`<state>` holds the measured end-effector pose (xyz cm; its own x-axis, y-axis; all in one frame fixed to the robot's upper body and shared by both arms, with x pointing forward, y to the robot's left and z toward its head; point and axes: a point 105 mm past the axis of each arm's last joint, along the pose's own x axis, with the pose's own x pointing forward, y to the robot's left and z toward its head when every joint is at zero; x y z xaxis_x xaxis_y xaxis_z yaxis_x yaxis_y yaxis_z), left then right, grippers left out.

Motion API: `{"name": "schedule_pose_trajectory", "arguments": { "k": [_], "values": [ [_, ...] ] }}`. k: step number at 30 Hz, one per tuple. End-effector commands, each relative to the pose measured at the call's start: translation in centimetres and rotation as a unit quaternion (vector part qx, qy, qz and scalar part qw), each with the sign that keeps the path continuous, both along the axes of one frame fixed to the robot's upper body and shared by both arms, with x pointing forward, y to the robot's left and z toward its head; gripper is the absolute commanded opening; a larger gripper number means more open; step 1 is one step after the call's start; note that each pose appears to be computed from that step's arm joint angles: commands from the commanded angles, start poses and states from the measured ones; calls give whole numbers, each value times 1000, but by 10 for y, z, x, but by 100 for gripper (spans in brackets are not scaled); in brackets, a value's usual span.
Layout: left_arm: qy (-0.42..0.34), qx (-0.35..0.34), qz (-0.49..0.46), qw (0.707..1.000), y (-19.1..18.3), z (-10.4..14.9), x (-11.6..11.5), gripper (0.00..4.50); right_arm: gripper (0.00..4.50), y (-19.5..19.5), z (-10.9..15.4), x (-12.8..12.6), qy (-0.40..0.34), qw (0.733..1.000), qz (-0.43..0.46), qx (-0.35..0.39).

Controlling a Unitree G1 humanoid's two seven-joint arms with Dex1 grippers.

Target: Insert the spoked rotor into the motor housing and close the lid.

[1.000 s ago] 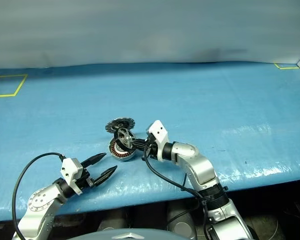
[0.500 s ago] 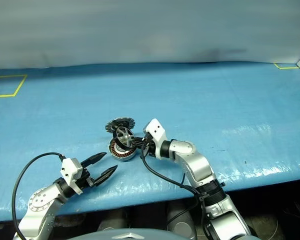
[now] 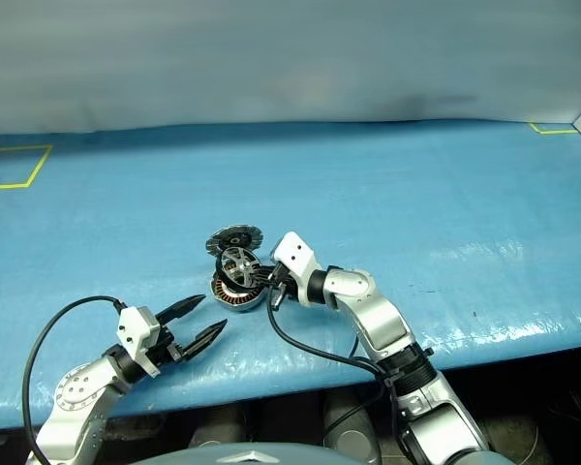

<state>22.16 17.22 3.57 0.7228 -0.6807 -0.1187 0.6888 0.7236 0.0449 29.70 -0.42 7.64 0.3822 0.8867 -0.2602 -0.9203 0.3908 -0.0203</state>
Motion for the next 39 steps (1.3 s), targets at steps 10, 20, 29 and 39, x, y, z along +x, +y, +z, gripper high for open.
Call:
{"name": "schedule_pose_trajectory", "arguments": {
  "k": [10,20,29,39],
  "values": [
    [-17,3,8,1000,2,4,1,367,1,0,4,0,-17,1000,6,-6],
    [-19,6,9,1000,3,3,2,367,1,-1,4,0,-22,1000,12,-14],
    [-18,6,10,1000,2,3,2,367,1,0,7,0,-38,999,8,-13],
    [-16,6,12,1000,3,2,1,367,1,1,12,2,-43,999,2,-3]
  ]
}}
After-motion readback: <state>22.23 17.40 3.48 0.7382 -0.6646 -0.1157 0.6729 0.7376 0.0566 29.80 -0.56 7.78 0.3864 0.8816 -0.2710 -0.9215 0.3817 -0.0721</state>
